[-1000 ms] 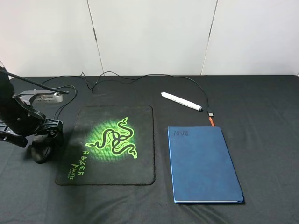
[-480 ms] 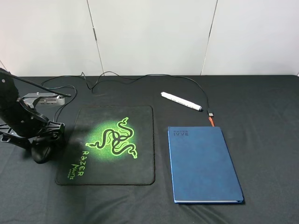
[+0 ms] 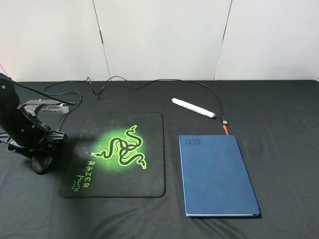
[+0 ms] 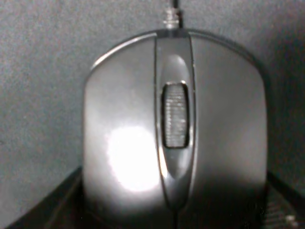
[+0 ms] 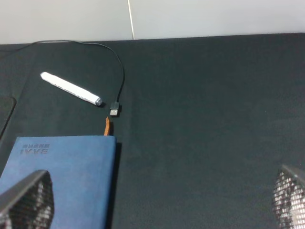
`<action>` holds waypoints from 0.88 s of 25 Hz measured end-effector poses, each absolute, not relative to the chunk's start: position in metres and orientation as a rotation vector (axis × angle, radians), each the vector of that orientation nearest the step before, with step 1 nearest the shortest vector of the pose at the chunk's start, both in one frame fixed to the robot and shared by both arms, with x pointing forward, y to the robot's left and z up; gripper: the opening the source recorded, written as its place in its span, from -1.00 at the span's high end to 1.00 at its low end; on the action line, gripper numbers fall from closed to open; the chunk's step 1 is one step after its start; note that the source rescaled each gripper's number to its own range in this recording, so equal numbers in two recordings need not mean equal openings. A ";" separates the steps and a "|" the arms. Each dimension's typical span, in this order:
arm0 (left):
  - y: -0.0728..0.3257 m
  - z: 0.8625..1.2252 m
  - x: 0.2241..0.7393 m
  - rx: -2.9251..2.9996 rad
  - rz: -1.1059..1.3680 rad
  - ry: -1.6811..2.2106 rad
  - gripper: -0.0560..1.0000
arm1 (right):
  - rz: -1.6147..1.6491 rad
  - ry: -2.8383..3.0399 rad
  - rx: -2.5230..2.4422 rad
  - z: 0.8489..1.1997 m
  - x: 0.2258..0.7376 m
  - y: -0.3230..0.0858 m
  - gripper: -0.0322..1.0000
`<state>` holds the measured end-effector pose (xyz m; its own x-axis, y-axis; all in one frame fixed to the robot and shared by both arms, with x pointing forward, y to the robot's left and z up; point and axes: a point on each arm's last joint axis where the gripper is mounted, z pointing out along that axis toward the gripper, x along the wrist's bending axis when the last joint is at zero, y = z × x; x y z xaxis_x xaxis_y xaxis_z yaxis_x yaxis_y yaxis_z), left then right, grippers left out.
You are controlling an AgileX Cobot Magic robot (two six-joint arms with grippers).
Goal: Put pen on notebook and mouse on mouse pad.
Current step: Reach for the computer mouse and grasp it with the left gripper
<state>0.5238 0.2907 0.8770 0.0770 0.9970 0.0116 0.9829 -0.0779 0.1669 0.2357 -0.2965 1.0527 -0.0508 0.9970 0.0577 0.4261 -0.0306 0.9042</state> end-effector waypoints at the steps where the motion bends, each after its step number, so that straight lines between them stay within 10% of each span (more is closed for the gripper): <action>1: 0.291 0.877 0.524 2.218 0.184 2.052 0.89 | 1.050 1.555 1.533 1.053 0.236 -0.297 -1.00; 22: 0.289 0.901 0.535 2.258 0.029 2.135 0.89 | 1.050 1.555 1.533 1.053 0.236 -0.297 -1.00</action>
<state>0.5352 0.2889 0.9015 0.0559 0.9984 -0.0096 0.9978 -0.0555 0.0371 0.2357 -0.2965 1.0527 -0.0508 0.9970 0.0577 0.4261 -0.0306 0.9042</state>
